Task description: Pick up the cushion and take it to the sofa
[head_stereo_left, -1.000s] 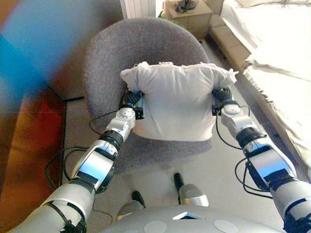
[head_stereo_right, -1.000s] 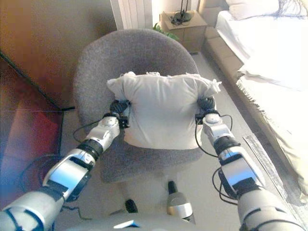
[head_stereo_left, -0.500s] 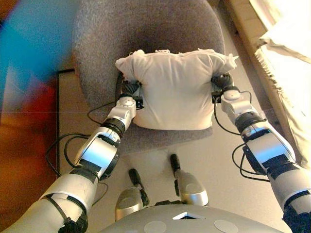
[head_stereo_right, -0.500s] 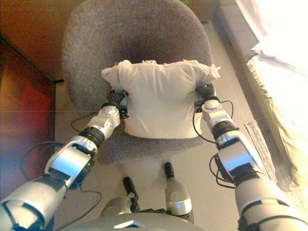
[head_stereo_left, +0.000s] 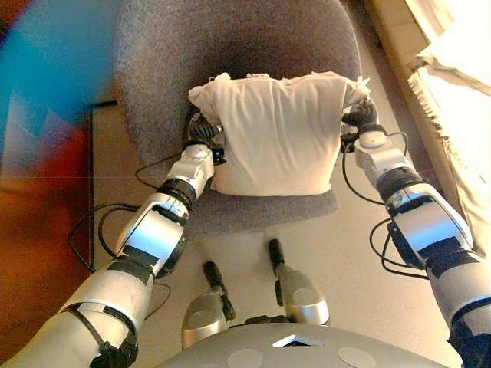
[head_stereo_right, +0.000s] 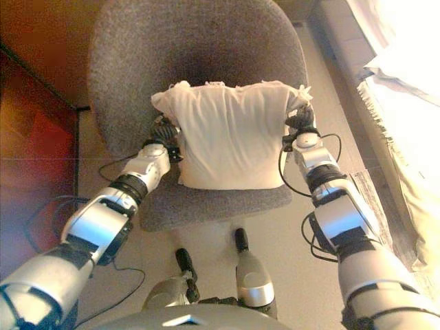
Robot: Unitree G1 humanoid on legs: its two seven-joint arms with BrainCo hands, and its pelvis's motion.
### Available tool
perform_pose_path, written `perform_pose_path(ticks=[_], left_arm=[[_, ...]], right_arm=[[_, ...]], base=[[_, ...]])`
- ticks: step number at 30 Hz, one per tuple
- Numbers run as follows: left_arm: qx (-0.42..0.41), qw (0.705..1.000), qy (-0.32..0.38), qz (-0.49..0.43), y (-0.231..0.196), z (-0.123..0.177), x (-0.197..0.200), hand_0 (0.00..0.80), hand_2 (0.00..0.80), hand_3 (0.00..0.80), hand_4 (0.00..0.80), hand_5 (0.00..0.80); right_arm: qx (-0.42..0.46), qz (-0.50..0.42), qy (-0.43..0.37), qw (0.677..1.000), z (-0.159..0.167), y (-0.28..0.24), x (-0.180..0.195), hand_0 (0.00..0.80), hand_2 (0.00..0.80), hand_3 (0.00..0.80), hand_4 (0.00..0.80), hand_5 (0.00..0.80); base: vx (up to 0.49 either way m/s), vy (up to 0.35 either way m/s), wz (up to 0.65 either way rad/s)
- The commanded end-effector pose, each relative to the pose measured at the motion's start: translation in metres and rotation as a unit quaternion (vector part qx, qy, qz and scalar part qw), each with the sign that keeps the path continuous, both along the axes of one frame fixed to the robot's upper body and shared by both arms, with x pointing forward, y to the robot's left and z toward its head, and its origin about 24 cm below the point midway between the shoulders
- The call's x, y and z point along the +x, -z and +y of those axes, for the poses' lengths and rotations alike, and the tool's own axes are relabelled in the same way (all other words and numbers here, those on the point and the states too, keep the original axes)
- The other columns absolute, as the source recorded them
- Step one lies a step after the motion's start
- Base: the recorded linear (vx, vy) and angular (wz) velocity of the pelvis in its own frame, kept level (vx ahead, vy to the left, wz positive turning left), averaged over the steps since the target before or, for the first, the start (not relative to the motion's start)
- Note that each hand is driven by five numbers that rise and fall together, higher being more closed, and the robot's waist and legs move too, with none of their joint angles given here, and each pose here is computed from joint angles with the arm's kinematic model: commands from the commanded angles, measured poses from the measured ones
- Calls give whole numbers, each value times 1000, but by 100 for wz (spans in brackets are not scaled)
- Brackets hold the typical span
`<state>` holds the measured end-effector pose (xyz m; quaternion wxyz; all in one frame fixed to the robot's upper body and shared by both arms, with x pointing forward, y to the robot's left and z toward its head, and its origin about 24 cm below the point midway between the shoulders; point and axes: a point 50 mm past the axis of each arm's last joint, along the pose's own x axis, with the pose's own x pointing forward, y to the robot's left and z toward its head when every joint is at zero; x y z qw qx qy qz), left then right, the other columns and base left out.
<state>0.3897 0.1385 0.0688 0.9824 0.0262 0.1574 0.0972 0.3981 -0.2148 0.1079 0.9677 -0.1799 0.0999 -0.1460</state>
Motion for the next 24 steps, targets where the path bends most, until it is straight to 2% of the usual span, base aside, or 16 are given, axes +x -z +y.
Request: perform_pose_path(ticks=[1, 16, 24], left_arm=[[-39, 988, 92, -119, -70, -63, 17, 0, 0, 0, 0, 0], [-54, 981, 100, -158, -74, -61, 11, 0, 0, 0, 0, 0], [-69, 949, 125, -282, -113, -61, -1, 0, 0, 0, 0, 0]], right_arm=[[0, -145, -53, 988, 39, -69, 19, 0, 0, 0, 0, 0], [0, -256, -30, 966, 32, -99, 9, 0, 0, 0, 0, 0], [-11, -330, -20, 944, 22, -116, -8, 0, 0, 0, 0, 0]], base=[[-40, 2, 1], [-11, -1, 1], [65, 22, 7]])
